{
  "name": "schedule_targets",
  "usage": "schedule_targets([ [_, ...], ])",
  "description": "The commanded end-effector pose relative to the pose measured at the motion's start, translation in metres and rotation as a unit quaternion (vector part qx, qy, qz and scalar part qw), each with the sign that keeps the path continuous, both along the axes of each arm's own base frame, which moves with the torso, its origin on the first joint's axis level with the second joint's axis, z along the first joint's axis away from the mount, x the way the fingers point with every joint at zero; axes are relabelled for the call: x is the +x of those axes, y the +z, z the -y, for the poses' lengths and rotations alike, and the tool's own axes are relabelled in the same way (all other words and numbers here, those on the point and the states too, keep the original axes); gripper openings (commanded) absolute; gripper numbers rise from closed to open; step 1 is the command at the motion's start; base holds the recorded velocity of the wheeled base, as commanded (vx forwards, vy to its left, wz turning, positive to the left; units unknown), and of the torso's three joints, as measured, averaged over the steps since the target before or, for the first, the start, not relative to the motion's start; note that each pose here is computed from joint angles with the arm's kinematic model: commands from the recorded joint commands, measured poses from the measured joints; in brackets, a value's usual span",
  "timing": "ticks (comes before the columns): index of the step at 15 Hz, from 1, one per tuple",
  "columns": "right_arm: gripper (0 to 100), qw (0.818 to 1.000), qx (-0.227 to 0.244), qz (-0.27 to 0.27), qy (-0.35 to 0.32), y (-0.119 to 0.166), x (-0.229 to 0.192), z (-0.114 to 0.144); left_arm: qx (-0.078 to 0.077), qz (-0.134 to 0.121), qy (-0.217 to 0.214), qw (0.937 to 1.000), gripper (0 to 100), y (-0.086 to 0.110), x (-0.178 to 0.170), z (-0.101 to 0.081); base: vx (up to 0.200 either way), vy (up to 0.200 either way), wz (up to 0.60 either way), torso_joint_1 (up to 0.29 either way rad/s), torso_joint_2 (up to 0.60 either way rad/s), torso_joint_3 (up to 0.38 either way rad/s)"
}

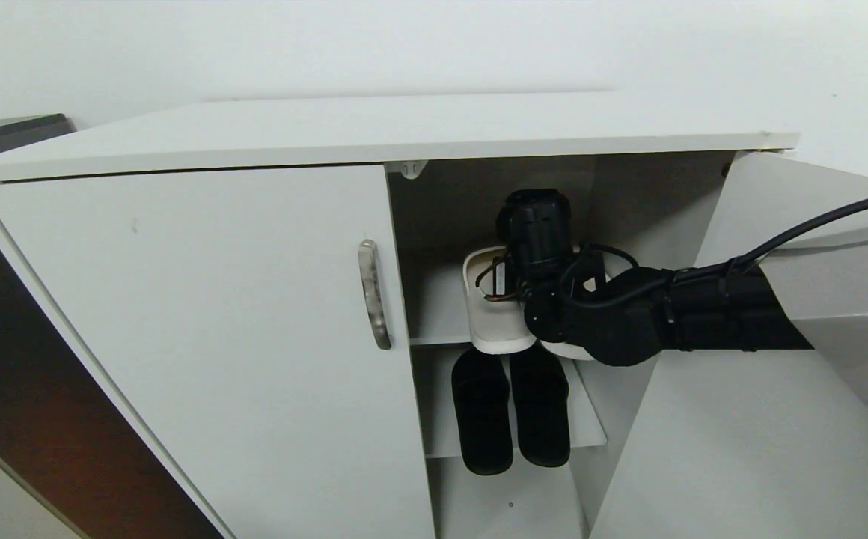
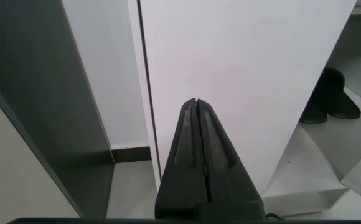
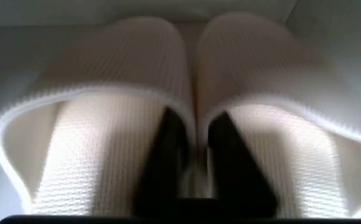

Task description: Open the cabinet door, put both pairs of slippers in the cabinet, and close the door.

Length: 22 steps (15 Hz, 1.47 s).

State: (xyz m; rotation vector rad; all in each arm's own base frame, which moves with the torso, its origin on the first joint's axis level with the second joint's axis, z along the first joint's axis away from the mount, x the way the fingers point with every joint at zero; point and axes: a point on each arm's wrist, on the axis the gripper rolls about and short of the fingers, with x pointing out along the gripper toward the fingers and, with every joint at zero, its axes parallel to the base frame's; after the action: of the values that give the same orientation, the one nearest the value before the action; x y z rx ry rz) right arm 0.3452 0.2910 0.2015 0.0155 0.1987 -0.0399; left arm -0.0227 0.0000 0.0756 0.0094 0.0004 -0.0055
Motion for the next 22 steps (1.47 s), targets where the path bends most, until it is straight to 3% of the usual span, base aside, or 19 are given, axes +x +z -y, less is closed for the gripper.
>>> schedule_targets([
  [1, 100, 1.000, -0.002, -0.002, 0.000, -0.002, 0.000, -0.001, 0.000, 0.000, 0.000, 1.0000, 0, 0.000, 0.000, 0.000, 0.000, 0.000, 0.00, 0.000, 0.00, 0.000],
  [4, 100, 1.000, 0.002, 0.001, 0.002, 0.004, -0.008, 0.000, 0.000, 0.000, 0.000, 1.0000, 0, 0.000, 0.000, 0.000, 0.000, 0.000, 0.00, 0.000, 0.00, 0.000],
  [9, 100, 0.999, 0.008, 0.005, 0.033, 0.026, -0.058, 0.005, 0.000, 0.000, 0.000, 1.0000, 0, 0.000, 0.000, 0.000, 0.000, 0.000, 0.00, 0.000, 0.00, 0.000],
  [15, 100, 0.996, 0.013, 0.006, 0.086, 0.019, -0.128, 0.011, 0.000, 0.000, 0.000, 1.0000, 0, 0.000, 0.000, 0.000, 0.000, 0.000, 0.00, 0.000, 0.00, 0.000],
  [16, 0, 0.996, 0.012, 0.006, 0.093, 0.017, -0.137, 0.016, 0.000, 0.000, 0.000, 1.0000, 0, 0.000, 0.000, 0.000, 0.000, 0.000, 0.00, 0.000, 0.00, 0.000],
  [22, 0, 0.994, 0.011, 0.005, 0.105, -0.006, -0.152, 0.028, 0.000, 0.000, 0.000, 1.0000, 0, 0.000, 0.000, 0.000, 0.000, 0.000, 0.00, 0.000, 0.00, 0.000],
])
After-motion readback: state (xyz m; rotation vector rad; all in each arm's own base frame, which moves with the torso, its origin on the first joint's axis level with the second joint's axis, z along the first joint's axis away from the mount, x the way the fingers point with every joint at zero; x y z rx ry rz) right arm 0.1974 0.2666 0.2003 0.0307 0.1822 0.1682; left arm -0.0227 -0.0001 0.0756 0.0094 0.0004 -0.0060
